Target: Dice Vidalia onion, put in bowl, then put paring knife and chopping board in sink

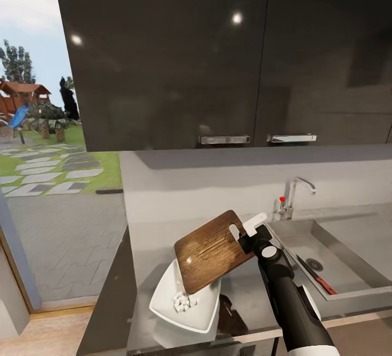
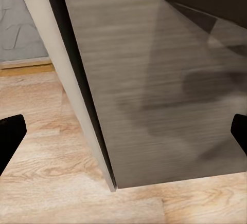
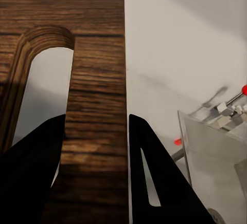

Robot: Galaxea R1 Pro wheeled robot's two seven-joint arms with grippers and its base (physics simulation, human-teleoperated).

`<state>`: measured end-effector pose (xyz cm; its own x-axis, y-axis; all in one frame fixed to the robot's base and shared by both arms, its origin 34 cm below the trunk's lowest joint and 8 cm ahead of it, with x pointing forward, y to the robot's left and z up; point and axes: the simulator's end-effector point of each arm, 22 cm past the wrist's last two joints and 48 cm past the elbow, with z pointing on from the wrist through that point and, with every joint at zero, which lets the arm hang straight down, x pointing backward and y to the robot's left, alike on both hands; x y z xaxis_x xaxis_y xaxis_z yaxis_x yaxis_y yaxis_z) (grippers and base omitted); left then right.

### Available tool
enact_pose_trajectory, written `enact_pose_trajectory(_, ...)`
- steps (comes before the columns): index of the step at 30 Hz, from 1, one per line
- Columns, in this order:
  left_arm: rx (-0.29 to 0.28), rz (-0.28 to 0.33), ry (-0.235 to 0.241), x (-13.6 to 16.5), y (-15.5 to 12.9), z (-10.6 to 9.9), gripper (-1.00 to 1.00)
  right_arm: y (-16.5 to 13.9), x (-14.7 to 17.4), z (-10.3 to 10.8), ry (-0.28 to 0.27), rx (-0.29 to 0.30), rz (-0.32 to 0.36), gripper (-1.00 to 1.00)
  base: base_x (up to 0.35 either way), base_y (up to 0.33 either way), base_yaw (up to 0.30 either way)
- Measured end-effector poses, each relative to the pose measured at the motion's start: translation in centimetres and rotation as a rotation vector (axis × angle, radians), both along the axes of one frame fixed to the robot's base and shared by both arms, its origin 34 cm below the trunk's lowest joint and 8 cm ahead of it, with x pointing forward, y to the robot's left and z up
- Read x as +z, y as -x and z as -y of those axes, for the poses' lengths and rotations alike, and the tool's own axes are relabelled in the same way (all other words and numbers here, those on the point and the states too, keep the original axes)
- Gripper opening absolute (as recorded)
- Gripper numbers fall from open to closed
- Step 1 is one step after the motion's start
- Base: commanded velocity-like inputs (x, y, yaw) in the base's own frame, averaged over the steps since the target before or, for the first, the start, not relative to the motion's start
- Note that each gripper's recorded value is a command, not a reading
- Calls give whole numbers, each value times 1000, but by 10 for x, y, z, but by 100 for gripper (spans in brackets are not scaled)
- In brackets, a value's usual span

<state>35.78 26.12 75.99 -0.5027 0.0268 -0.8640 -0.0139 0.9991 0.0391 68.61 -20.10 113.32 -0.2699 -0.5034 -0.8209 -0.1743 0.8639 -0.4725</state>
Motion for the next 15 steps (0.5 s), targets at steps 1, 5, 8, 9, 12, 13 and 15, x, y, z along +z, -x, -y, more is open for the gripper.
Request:
enact_pose_trajectory(1,0,0,0,0,0,0,100,0,0,0,0,0,0,-100,-1,0,0)
enact_pose_trajectory(5,0,0,0,0,0,0,100,0,0,0,0,0,0,-100,-57,0,0)
enact_pose_trajectory(8,0,0,0,0,0,0,100,0,0,0,0,0,0,-100,-23,0,0)
enact_pose_trajectory(9,0,0,0,0,0,0,100,0,0,0,0,0,0,-100,-9,0,0)
enact_pose_trajectory(12,0,0,0,0,0,0,100,0,0,0,0,0,0,-100,-3,0,0)
enact_pose_trajectory(13,0,0,0,0,0,0,100,0,0,0,0,0,0,-100,0,0,0)
enact_pose_trajectory(15,0,0,0,0,0,0,100,0,0,0,0,0,0,-100,0,0,0)
